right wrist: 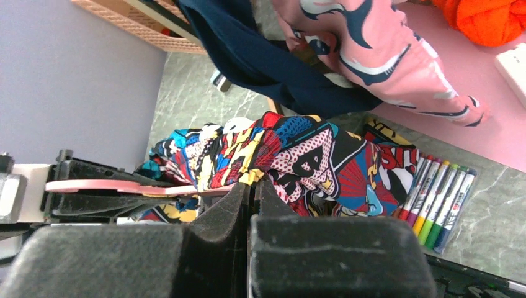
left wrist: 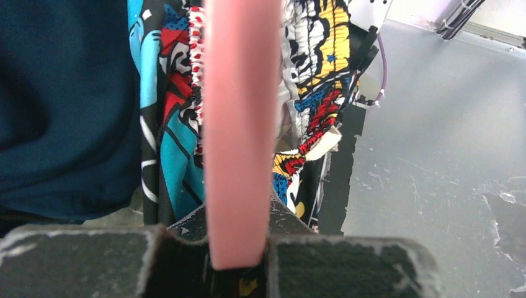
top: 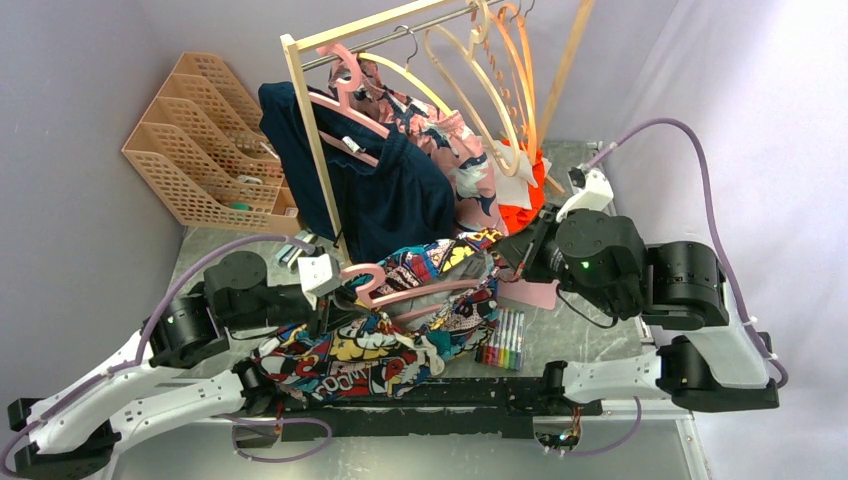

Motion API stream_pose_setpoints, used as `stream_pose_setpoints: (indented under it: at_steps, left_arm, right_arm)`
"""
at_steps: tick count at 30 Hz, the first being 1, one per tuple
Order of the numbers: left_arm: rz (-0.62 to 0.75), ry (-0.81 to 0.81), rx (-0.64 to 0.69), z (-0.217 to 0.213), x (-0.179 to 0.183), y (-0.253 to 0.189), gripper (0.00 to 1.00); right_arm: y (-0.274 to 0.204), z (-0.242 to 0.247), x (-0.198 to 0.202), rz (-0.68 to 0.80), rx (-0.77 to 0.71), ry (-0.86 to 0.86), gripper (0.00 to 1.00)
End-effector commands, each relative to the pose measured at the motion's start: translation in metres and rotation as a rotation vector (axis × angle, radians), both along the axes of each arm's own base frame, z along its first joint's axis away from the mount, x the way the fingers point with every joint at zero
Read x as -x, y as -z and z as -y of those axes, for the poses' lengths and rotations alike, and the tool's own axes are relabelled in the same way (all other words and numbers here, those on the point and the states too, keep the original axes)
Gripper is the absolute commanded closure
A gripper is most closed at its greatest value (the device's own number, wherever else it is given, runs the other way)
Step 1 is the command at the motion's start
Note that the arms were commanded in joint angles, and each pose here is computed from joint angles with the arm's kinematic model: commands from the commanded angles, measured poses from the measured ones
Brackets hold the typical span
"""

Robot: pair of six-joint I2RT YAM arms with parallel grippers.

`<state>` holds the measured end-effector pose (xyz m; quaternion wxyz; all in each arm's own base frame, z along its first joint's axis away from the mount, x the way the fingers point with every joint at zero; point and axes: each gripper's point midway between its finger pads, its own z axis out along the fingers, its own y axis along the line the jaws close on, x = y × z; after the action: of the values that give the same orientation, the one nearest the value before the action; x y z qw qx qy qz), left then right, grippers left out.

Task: Place the shorts on the hanger
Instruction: Hang the shorts on the hanger.

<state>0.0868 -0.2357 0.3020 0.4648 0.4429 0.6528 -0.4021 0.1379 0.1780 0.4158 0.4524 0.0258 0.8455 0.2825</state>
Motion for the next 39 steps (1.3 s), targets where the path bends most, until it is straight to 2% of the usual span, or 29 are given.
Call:
stream_pose_setpoints:
  at_steps: [1, 4, 7, 12, 18, 24, 31, 35, 39]
  left_arm:
    - [0.067, -0.034, 0.105, -0.003, -0.005, -0.028, 0.93]
    - [0.081, -0.120, 0.048, -0.011, -0.019, -0.020, 0.93]
    - [0.119, -0.176, 0.083, -0.014, -0.029, -0.032, 0.93]
    - [0.169, -0.133, 0.210, -0.008, -0.023, -0.060, 0.93]
    - [0.143, -0.079, 0.229, 0.004, -0.018, -0.061, 0.93]
    - [0.136, -0.057, 0.259, 0.007, -0.014, -0.064, 0.93]
    - [0.125, -0.045, 0.314, 0.010, -0.011, -0.063, 0.93]
    - [0.126, -0.045, 0.350, 0.007, -0.008, -0.066, 0.93]
    - [0.126, -0.045, 0.395, 0.005, -0.006, -0.069, 0.93]
  right_arm:
    - [0.011, 0.014, -0.009, -0.002, -0.011, 0.108, 1.00]
    - [0.023, 0.001, 0.000, -0.057, 0.006, 0.047, 1.00]
    - [0.038, -0.028, 0.012, -0.124, 0.064, -0.066, 1.00]
    - [0.040, -0.071, 0.016, -0.131, 0.046, -0.186, 1.00]
    - [0.030, -0.104, 0.013, -0.093, 0.026, -0.265, 1.00]
    - [0.042, -0.126, 0.019, -0.099, 0.088, -0.370, 1.00]
    - [0.048, -0.148, 0.045, -0.097, 0.091, -0.601, 0.79]
    - [0.049, -0.142, 0.056, -0.098, 0.102, -0.671, 0.62]
    - [0.049, -0.135, 0.065, -0.105, 0.116, -0.719, 0.50]
